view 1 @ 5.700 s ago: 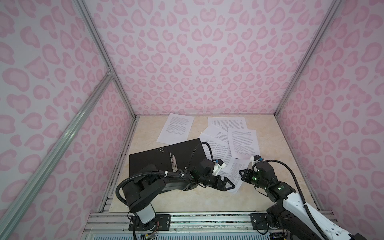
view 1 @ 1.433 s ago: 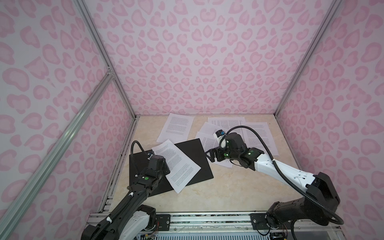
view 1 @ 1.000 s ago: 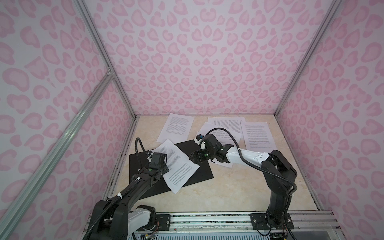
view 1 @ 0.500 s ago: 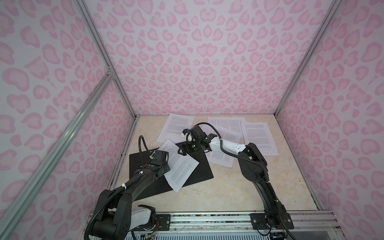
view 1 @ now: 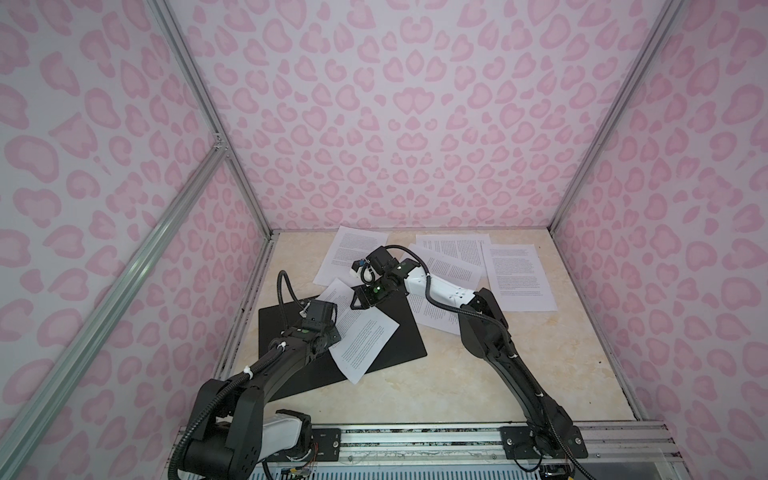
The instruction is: Put the files into the folder
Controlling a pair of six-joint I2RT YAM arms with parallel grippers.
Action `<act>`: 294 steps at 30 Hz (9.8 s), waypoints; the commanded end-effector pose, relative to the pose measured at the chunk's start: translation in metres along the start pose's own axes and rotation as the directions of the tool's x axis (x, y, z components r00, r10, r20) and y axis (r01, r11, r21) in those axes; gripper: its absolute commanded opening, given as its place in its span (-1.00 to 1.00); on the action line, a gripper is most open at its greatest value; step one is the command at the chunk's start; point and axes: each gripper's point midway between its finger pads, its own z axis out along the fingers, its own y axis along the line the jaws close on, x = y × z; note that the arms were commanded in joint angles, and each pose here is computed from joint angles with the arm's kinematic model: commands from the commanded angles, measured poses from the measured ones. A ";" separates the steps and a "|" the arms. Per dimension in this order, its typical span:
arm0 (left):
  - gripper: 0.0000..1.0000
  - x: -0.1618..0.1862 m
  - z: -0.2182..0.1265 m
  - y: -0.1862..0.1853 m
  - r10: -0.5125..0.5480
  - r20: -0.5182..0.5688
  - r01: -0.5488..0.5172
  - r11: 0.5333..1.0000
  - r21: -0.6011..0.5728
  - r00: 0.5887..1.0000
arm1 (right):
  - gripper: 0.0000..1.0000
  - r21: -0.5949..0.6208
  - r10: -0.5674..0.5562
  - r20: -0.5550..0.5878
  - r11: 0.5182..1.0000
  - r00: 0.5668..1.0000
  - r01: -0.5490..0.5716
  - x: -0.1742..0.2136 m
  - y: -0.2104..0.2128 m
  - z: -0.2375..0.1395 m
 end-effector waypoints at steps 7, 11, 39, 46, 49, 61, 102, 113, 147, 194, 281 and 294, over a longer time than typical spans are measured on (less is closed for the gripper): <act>-0.94 -0.006 -0.002 -0.003 0.002 0.020 -0.002 1.000 0.008 1.000 | -0.29 -0.023 0.028 -0.072 0.999 0.997 -0.029 0.015 -0.001 0.004; -0.94 -0.006 -0.003 -0.002 0.000 0.022 -0.001 1.000 0.007 1.000 | -0.43 -0.037 0.030 -0.074 0.999 0.997 -0.033 0.015 0.001 0.004; 0.95 -0.016 -0.134 -0.086 -0.042 0.329 -0.213 0.684 0.698 0.943 | -1.00 0.013 0.282 0.311 0.954 0.908 -0.301 0.040 -0.057 -0.121; 0.95 -0.013 -0.157 -0.088 -0.058 0.409 -0.287 0.624 0.727 0.911 | -1.00 -0.024 0.379 0.363 0.917 0.851 -0.398 0.055 -0.082 -0.114; 0.95 -0.010 -0.150 -0.092 -0.032 0.380 -0.277 0.630 0.726 0.924 | -1.00 -0.050 0.388 0.371 0.915 0.844 -0.399 0.052 -0.077 -0.109; 0.95 -0.006 -0.140 -0.099 0.003 0.352 -0.274 0.633 0.724 0.936 | -1.00 -0.104 0.390 0.346 0.920 0.853 -0.378 0.046 -0.060 -0.091; 0.95 -0.005 -0.133 -0.099 0.016 0.335 -0.264 0.652 0.711 0.942 | -1.00 -0.160 0.448 0.315 0.894 0.836 -0.419 0.066 -0.054 -0.074; 0.95 -0.005 -0.132 -0.099 0.019 0.332 -0.263 0.654 0.710 0.943 | -0.53 -0.146 0.457 0.312 0.889 0.833 -0.433 0.069 -0.058 -0.072; 0.95 -0.002 -0.132 -0.104 0.024 0.319 -0.261 0.636 0.727 0.948 | 0.54 0.133 0.494 0.509 0.764 0.705 -0.631 0.189 -0.159 -0.200; 0.95 -0.001 -0.134 -0.103 0.023 0.319 -0.260 0.633 0.729 0.948 | 0.48 -0.073 0.607 0.573 0.707 0.550 -0.704 0.204 -0.148 -0.189; 0.95 -0.001 -0.130 -0.101 0.025 0.319 -0.258 0.647 0.717 0.947 | 0.05 -0.320 0.692 0.632 0.642 0.348 -0.697 0.153 -0.149 -0.151; 0.95 -0.001 -0.129 -0.101 0.027 0.318 -0.258 0.651 0.714 0.948 | 0.04 -0.180 0.669 0.628 0.622 0.398 -0.762 0.149 -0.156 -0.141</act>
